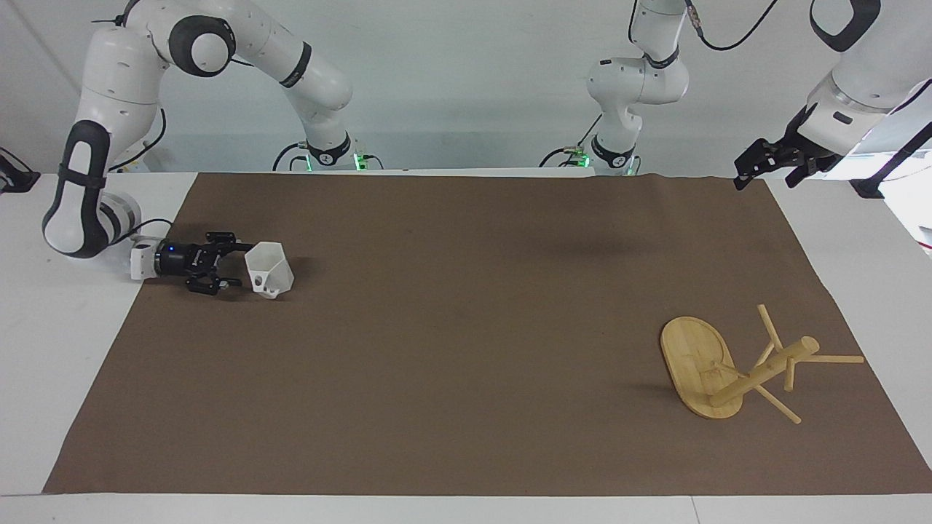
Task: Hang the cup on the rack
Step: 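Reach the right gripper to the white hexagonal cup, then close the right gripper on the white cup's rim, then carry the cup with the right gripper while the left gripper approaches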
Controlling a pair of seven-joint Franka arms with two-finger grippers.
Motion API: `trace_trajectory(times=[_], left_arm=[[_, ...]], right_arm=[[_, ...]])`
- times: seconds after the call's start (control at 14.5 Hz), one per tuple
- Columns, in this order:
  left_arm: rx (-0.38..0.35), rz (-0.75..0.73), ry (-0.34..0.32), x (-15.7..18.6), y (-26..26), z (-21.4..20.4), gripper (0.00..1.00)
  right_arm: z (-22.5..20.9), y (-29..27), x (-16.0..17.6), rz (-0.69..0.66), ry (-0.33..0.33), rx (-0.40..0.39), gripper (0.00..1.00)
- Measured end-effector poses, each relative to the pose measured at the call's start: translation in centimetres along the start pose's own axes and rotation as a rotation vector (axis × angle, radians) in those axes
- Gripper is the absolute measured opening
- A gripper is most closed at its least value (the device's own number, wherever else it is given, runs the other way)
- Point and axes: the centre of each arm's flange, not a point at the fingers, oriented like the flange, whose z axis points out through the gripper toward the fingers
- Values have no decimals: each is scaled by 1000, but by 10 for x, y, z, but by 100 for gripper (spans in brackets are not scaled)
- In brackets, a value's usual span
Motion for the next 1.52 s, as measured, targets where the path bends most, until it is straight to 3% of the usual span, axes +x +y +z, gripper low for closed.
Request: trace_trajectory(times=[1.52], left_arm=[[0,0,0,0,0,0,100]], right_arm=[[40,-3,-7,-2,42,21,100]])
